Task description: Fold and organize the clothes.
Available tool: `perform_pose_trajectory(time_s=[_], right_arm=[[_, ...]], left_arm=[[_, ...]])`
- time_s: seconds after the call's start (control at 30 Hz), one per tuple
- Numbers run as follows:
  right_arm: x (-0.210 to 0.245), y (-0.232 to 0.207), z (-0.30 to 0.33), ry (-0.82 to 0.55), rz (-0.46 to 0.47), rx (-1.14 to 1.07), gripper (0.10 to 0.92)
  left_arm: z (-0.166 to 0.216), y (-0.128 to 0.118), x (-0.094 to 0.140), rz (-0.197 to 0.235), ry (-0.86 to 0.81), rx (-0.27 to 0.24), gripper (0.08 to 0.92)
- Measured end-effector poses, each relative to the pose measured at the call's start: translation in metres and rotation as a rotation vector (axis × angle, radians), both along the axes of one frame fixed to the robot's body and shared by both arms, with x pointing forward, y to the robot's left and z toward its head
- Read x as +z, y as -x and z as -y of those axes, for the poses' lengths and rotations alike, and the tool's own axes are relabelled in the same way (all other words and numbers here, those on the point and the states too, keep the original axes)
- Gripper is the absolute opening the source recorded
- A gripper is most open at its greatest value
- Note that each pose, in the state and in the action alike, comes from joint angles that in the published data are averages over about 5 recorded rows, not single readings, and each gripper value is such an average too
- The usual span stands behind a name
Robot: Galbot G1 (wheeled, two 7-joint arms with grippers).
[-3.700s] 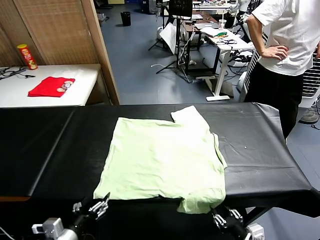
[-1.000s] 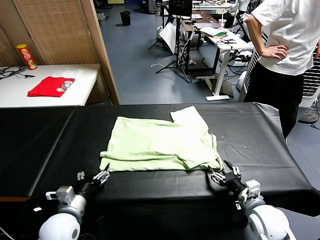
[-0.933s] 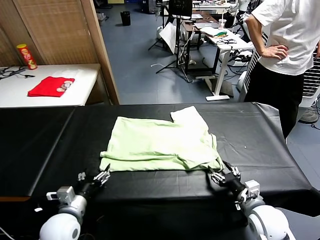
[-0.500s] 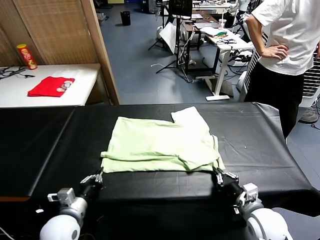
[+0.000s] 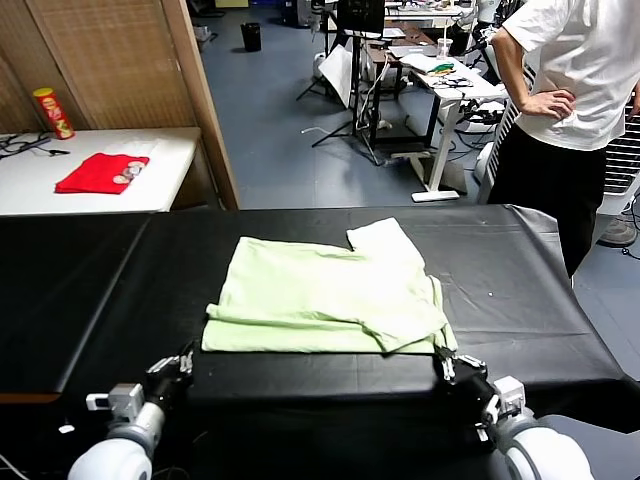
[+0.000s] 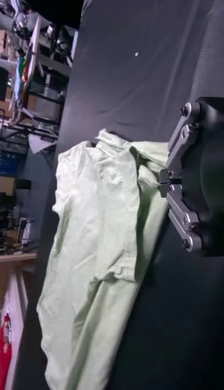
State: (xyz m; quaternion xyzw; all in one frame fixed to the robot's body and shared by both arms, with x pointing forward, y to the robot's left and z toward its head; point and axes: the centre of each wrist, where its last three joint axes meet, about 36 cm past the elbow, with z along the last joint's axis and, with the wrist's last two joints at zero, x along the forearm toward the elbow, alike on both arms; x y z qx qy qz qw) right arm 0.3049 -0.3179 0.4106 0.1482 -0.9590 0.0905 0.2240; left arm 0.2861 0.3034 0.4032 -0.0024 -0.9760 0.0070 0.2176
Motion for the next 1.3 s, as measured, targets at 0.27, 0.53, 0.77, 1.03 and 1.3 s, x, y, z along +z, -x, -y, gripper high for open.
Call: perform_pose_trajectory(time_s=[0.27, 0.53, 0.77, 1.03, 1.3], right_arm=[[0.027, 0.006, 0.002, -0.023, 0.028, 0.000, 0.509], [0.049, -0.033, 0.009, -0.057, 0.131, -0.036, 0.792], [0.049, -0.112, 0.014, -0.054, 0.189, -0.116, 0.798], [0.039, -0.205, 0.004, -0.061, 0.131, -0.156, 0.798], [0.030, -0.279, -0.011, -0.056, 0.065, -0.169, 0.798]], left_arm=[[0.010, 0.013, 0.020, 0.016, 0.028, 0.005, 0.185], [0.010, -0.012, 0.035, 0.064, 0.080, -0.020, 0.616], [0.007, -0.067, 0.043, 0.111, 0.121, -0.057, 0.793], [0.015, -0.149, 0.041, 0.112, 0.139, -0.102, 0.798], [0.025, -0.221, 0.040, 0.062, 0.138, -0.133, 0.798]])
